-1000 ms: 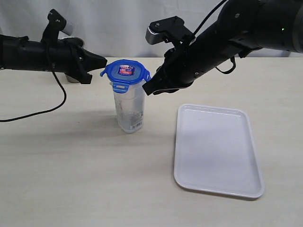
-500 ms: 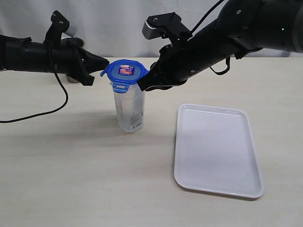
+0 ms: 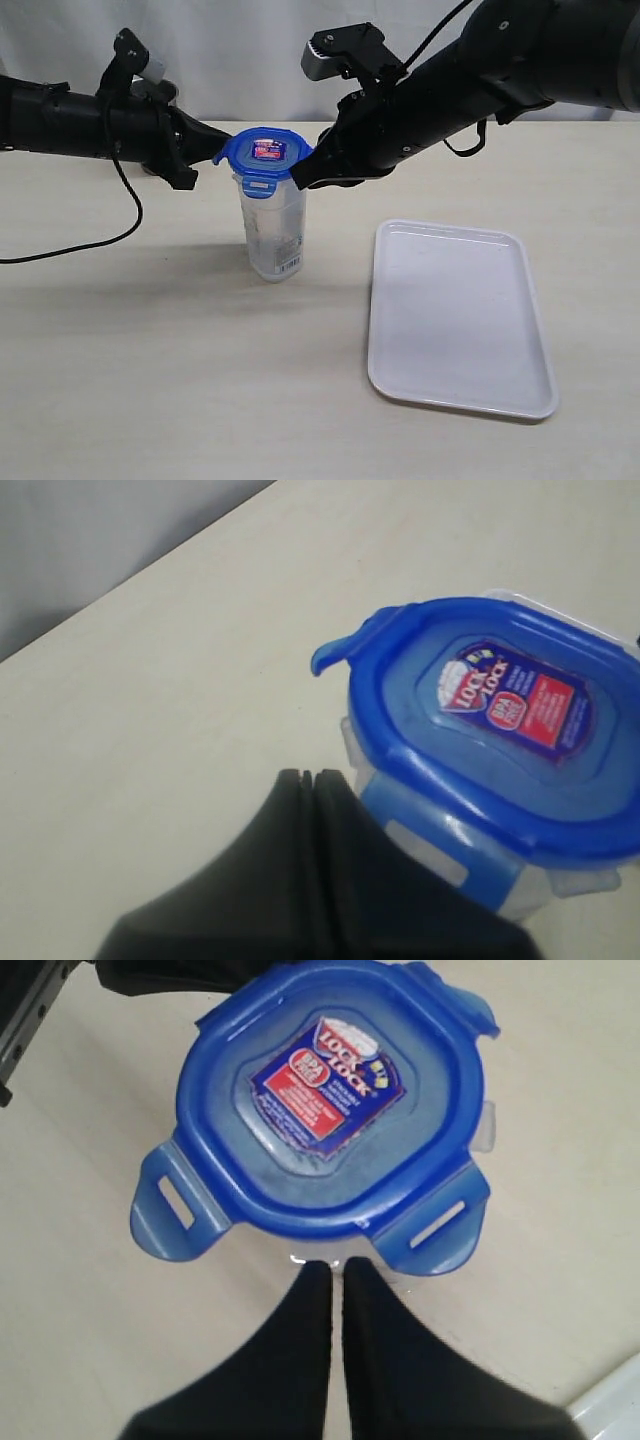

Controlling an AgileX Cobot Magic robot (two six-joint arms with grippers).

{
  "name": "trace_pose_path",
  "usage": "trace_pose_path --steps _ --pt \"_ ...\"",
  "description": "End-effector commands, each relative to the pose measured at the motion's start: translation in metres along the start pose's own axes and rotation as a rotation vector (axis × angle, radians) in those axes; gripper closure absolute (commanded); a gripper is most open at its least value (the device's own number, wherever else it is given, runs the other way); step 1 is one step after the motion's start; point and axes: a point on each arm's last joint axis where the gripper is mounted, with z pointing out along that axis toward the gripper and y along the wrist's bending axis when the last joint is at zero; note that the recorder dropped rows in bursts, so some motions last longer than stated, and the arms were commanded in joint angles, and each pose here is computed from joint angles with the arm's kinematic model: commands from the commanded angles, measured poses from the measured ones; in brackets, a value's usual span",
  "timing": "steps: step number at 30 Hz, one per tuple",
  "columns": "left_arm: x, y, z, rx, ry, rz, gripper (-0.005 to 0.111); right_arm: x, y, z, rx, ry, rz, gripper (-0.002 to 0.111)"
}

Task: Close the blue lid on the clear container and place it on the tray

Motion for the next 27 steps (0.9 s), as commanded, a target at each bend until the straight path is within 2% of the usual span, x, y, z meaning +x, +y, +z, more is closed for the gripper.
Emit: trace_pose_path --steps 1,8,16,27 --pt "-0.0027 -0.0042 -0.0004 0.031 -0.011 -0.013 0.107 -0.0016 0.0003 -0.0037 0.009 -0.009 -0.017 0.104" --pt "-0.0026 -0.0041 -0.0004 0.031 -0.011 -0.024 0.107 0.0036 -0.0032 -0.0039 0.045 0.05 -0.081 0.104" --pt "-0.0012 -0.0053 -0.0005 0.043 0.006 -0.051 0.107 -0.0003 -0.0073 -0.0041 0.093 0.012 -0.129 0.104" --pt "-0.0016 -0.007 -0.0005 0.062 0.002 -0.062 0.107 -0.001 -0.008 -0.0042 0.101 0.004 -0.129 0.104"
